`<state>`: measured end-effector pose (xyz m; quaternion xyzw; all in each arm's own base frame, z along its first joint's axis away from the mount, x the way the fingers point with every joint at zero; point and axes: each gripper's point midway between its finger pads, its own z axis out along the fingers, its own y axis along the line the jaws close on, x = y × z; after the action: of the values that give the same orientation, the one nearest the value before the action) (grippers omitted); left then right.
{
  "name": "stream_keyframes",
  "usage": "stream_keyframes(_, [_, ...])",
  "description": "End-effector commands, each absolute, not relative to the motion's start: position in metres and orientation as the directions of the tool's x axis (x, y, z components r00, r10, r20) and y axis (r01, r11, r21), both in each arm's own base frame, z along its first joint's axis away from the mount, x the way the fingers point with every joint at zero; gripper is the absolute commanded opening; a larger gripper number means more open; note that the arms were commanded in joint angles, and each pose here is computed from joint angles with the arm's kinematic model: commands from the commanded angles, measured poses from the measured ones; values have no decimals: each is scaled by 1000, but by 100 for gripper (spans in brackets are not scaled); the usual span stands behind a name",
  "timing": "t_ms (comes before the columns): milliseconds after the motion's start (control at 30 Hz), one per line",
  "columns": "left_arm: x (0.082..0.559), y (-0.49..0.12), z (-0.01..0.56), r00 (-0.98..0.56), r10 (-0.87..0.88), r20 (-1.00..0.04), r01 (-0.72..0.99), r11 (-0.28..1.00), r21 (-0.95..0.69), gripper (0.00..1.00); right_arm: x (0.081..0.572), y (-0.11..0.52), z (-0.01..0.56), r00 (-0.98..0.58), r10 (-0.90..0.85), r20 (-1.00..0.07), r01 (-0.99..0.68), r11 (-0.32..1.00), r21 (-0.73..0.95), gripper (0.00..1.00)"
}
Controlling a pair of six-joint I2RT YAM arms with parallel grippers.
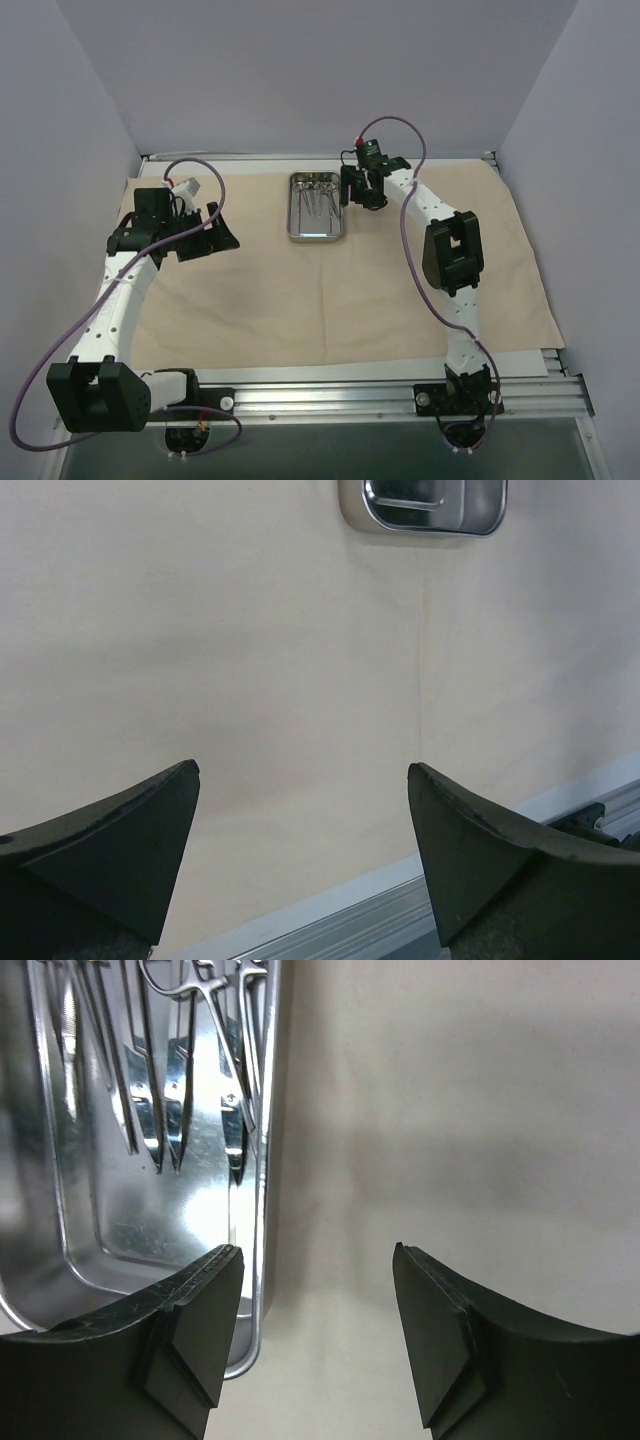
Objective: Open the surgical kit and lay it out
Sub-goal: Pick up the container from the surgical kit.
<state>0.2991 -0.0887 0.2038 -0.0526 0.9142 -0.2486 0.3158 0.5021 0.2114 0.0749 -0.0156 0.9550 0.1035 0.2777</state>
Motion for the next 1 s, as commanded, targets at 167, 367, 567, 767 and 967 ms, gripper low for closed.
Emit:
stream_keyframes(167, [305,-81,213,-786,-237,-571,49,897,-439,87,520,242,73,-843,18,-538,-144,955,259,59])
stream_keyframes(367, [302,-82,212,-791,-230,-567,59,894,-445,72,524,249,53,-862,1,-507,-160,948,274,47])
stream_keyframes(567, [301,-83,212,-794,-223,-566,66,893,-445,65,530,252,48,-861,-12,-509,-174,946,272,31])
stream_keyframes(767, [297,-85,206,-806,-224,-547,64,887,-457,61,536,250,43,-873,-21,-486,-180,942,284,0])
stream_keyframes(967, [294,-86,207,-806,-225,-548,64,887,-458,60,544,241,99,-805,26,-593,-185,938,292,0])
